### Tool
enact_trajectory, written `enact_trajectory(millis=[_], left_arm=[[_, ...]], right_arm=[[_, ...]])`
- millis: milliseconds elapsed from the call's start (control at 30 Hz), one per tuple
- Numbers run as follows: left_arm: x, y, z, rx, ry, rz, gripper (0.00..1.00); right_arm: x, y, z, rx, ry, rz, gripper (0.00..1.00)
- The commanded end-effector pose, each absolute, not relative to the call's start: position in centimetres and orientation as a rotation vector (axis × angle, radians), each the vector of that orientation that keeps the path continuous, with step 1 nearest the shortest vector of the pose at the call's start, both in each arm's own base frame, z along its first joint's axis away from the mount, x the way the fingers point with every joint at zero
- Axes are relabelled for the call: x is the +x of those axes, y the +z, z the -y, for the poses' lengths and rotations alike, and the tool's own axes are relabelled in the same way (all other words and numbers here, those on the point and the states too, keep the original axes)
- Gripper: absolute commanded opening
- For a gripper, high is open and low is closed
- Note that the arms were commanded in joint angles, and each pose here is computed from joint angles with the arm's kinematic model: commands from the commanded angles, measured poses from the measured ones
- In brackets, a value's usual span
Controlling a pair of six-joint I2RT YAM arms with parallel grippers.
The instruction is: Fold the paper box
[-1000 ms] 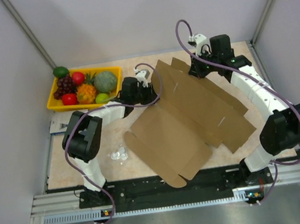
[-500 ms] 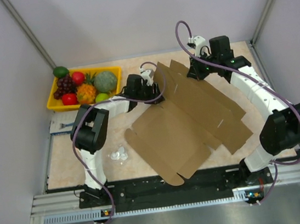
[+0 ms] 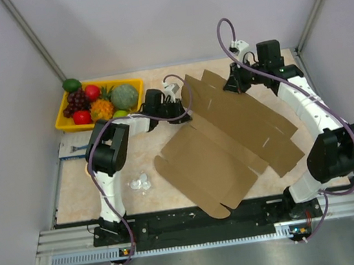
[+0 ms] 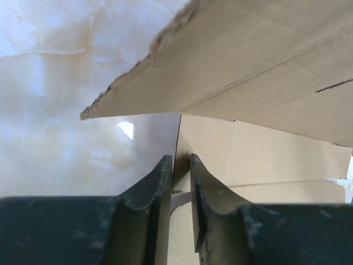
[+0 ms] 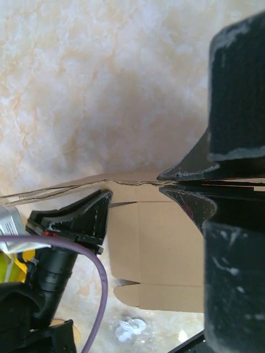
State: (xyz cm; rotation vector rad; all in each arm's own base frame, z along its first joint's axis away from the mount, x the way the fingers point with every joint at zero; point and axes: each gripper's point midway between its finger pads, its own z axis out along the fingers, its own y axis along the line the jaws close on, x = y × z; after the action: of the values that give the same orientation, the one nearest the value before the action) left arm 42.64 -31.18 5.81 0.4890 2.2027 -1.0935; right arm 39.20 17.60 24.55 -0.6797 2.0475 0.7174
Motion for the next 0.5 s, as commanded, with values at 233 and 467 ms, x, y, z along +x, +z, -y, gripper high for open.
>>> enact_trajectory(millis=[233, 467], left_arm=[[41.3, 11.3, 30.8, 0.568, -0.921, -1.842, 0.0], [40.1, 11.6, 29.9, 0.538, -0.778, -1.801, 0.0]], right_arm=[[43.1, 25.5, -14.7, -0.479, 0.631, -2.033, 0.0], [44.4, 24.6, -12.5, -0.265, 0.542, -2.087, 0.0]])
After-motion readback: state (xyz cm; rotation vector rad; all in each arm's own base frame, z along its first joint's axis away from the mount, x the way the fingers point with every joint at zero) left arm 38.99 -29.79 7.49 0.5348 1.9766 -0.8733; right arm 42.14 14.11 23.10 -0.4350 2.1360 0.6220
